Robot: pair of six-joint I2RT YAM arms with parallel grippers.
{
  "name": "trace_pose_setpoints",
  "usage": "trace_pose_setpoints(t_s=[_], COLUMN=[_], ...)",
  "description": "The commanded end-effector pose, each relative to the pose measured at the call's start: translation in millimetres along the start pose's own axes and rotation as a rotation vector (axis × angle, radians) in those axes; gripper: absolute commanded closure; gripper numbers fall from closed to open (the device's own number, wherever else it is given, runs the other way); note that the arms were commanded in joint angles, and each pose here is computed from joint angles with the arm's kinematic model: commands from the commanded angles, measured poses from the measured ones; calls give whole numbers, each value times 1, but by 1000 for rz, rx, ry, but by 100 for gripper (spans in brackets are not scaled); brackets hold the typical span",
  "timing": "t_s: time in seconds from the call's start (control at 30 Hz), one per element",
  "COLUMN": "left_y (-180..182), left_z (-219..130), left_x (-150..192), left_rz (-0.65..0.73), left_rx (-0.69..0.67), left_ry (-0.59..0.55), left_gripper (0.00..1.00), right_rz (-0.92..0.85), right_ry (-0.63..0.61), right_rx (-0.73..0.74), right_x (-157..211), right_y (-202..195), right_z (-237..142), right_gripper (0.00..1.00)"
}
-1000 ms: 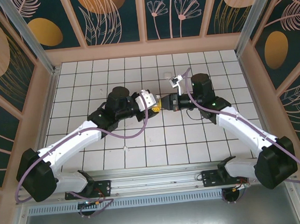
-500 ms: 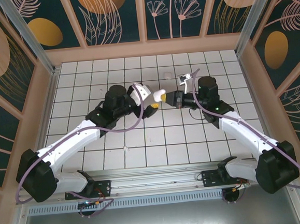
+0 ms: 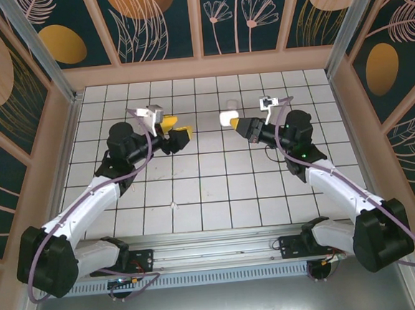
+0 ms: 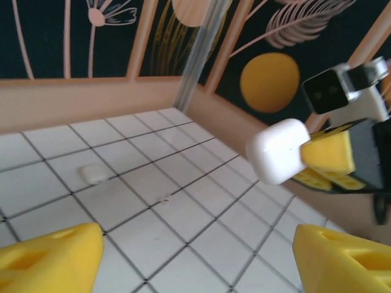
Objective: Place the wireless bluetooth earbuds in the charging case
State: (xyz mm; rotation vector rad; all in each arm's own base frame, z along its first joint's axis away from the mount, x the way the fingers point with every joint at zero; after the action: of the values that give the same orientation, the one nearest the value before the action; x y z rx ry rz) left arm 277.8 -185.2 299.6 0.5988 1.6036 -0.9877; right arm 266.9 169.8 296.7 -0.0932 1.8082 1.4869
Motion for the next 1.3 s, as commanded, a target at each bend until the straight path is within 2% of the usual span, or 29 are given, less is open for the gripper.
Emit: trace_pose_setpoints(t_s=[0.0,0.2,0.5,0.63,0.93,1.03,1.1,1.13,1.27], left_y=[-24,-25,-31,-32,-32,-30,-29,-30,-31], left_z=[-2,6,15,18,19,22,22,22,22], left_x=[-21,-30,-41,-41,-44,-42,-42,-43,-44], left_rz=[-98,-168,-157,-158,-174,-193,-198,-195,-197], left_rx=[239,346,438,452,461,450,454,457,470], left_ry=[-113,-160,-103,-54,-48,-37,-36,-38,-35], left_gripper=[23,25,28,29,32,38,45,41,41], right_rz=[-77,-104,-158,-180,-200,-203,-205,-206,-203], right_ry=[-72,-41,33,52,60,56,56,55,57], right_rx=[-109,-176,-264,-293,-320,-326,-328,-330,-333], right_x=[-10,-13,-12,-11,-13,-14,-14,-14,-12], right_y=[20,29,47,55,63,64,65,65,64], right_z=[-4,4,19,24,30,30,30,30,30], right_gripper=[89,89,89,89,89,89,89,90,90])
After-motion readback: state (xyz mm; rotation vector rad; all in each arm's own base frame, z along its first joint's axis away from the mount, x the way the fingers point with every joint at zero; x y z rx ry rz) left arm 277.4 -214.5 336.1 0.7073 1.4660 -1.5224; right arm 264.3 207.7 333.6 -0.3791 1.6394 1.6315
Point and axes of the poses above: each hand's point on the last joint's axis, 136 mm out from that joint toward the fingers, its own z axis out along the fingers, its own y axis along the line the jaws close on, x = y × z, the point moved 7 cm from there along -z, back along the fingers, and after that the axes turned 8 degrees about z, right-handed, at the moved point
